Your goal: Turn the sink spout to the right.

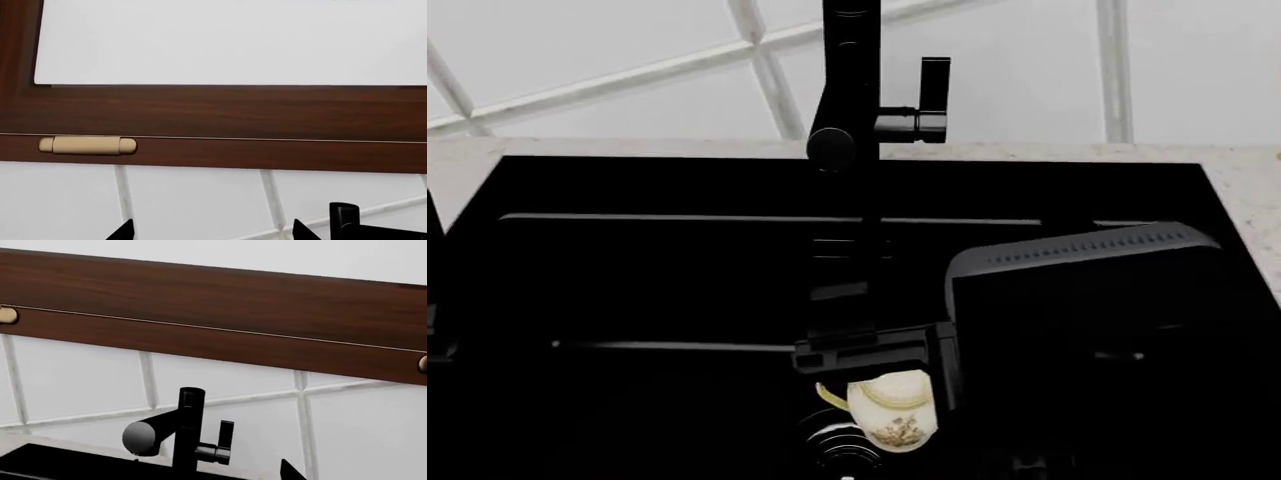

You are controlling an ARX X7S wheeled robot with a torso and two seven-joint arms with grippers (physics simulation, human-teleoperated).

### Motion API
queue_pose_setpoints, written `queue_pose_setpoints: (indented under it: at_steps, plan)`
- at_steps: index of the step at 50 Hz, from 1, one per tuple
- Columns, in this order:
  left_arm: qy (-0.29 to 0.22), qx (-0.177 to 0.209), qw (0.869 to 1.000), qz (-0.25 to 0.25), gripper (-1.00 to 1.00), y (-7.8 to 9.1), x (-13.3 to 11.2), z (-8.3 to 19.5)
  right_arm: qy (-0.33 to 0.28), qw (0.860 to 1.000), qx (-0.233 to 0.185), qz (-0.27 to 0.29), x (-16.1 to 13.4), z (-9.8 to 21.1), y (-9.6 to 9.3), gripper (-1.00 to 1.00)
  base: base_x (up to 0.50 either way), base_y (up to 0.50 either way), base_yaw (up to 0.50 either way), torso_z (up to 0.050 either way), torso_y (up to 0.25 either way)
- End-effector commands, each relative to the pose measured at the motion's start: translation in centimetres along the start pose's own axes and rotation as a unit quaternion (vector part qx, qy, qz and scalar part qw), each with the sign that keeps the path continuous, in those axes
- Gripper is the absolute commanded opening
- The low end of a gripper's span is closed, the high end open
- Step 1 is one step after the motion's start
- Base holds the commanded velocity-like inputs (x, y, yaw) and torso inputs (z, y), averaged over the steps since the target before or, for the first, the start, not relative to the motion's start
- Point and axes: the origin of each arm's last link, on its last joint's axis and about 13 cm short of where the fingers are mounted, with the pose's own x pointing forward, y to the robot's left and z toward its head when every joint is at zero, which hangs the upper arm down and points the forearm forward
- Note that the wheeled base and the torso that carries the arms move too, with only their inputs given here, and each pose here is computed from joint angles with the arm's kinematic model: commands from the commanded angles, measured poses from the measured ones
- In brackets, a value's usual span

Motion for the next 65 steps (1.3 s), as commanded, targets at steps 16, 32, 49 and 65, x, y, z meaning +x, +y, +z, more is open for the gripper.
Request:
queue_pose_setpoints:
  at_steps: [16,32,49,65]
  plan:
    - [-0.002,0.0,1.0,-0.003,1.0,-0.1,0.3,0.2,0.003,0.997,0.036,0.066,0.6,1.3,2.6,1.0,0.0,0.0,0.0,0.0,0.0]
    - [-0.002,0.002,1.0,-0.007,1.0,-0.3,0.5,0.2,0.002,0.996,0.039,0.074,0.7,1.3,2.8,1.0,0.0,0.0,0.0,0.0,0.0]
    - [-0.008,0.02,1.0,-0.016,1.0,-0.6,0.3,0.2,-0.001,0.996,0.062,0.058,2.5,0.6,3.0,1.0,0.0,0.0,0.0,0.0,0.0]
    - [-0.009,0.011,1.0,-0.02,1.0,-0.5,0.3,0.2,0.004,0.996,0.06,0.059,5.0,-0.2,3.9,1.0,0.0,0.0,0.0,0.0,0.0]
